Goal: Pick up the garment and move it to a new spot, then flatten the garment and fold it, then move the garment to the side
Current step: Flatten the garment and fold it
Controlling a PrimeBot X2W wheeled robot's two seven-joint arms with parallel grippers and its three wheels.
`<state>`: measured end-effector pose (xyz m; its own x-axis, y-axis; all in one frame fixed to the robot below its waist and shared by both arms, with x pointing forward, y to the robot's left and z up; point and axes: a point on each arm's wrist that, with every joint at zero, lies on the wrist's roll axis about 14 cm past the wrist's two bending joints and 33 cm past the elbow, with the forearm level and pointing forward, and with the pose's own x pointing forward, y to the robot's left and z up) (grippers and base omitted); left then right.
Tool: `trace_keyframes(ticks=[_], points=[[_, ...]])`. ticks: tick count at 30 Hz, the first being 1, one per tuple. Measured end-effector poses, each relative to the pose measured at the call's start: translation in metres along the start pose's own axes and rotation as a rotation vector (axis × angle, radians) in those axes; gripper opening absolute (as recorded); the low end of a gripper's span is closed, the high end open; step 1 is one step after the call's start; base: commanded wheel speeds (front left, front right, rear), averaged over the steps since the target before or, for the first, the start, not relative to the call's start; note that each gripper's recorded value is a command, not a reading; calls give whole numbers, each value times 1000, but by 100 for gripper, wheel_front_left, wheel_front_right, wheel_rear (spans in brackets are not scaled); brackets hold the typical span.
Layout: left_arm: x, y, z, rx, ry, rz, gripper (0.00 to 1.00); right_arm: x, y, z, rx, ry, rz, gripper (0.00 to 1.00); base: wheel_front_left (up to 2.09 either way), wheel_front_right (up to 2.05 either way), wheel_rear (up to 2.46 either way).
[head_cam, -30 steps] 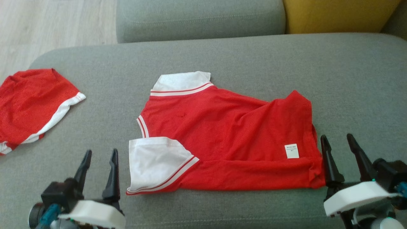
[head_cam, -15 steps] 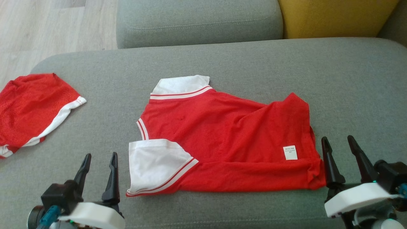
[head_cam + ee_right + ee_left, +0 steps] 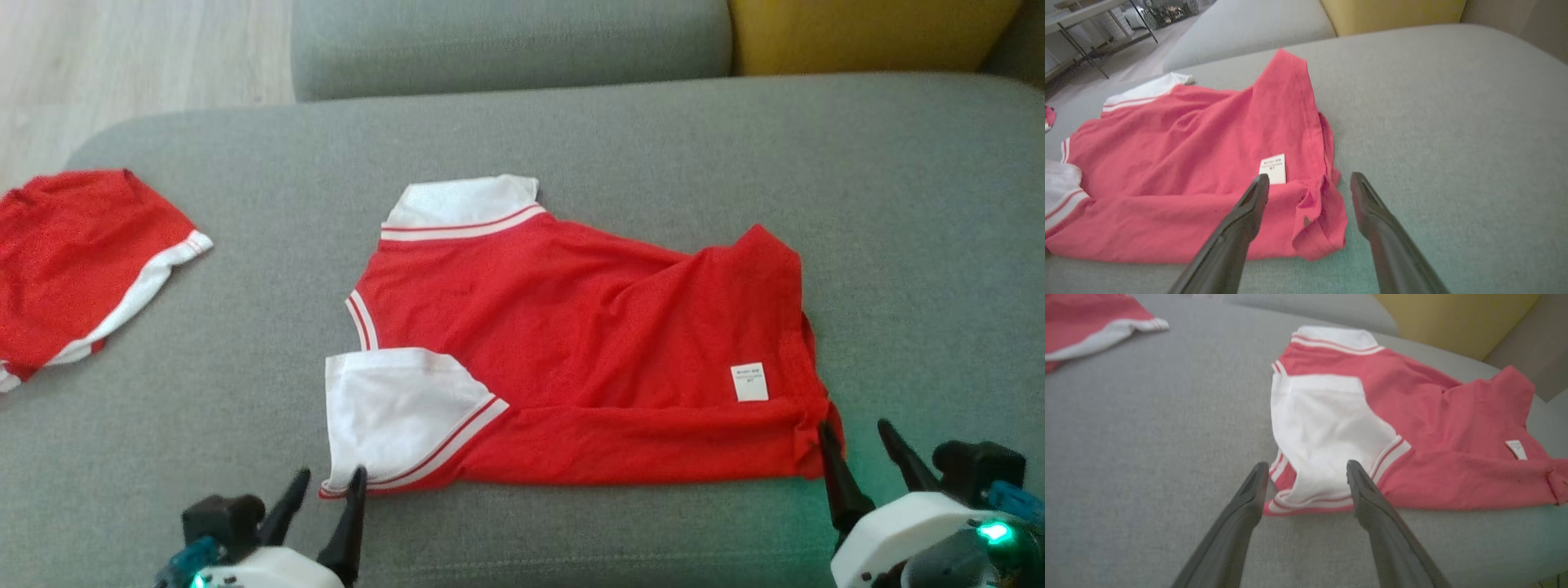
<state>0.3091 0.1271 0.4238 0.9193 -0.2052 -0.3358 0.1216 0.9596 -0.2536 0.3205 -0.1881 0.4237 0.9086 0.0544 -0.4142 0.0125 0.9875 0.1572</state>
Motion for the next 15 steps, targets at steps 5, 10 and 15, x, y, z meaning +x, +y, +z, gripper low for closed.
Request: trace_keyframes(ticks=[5, 10, 15], points=[[9, 6, -28, -38, 112, -4, 100, 6, -7, -26, 21, 129, -20, 100, 0, 0, 0], [26, 8, -31, -55, 145, -16, 100, 16, -8, -37, 37, 207, -22, 100, 0, 0, 0], [43, 11, -38, -82, 187, -32, 100, 31, -9, -44, 61, 274, -22, 100, 0, 0, 0]])
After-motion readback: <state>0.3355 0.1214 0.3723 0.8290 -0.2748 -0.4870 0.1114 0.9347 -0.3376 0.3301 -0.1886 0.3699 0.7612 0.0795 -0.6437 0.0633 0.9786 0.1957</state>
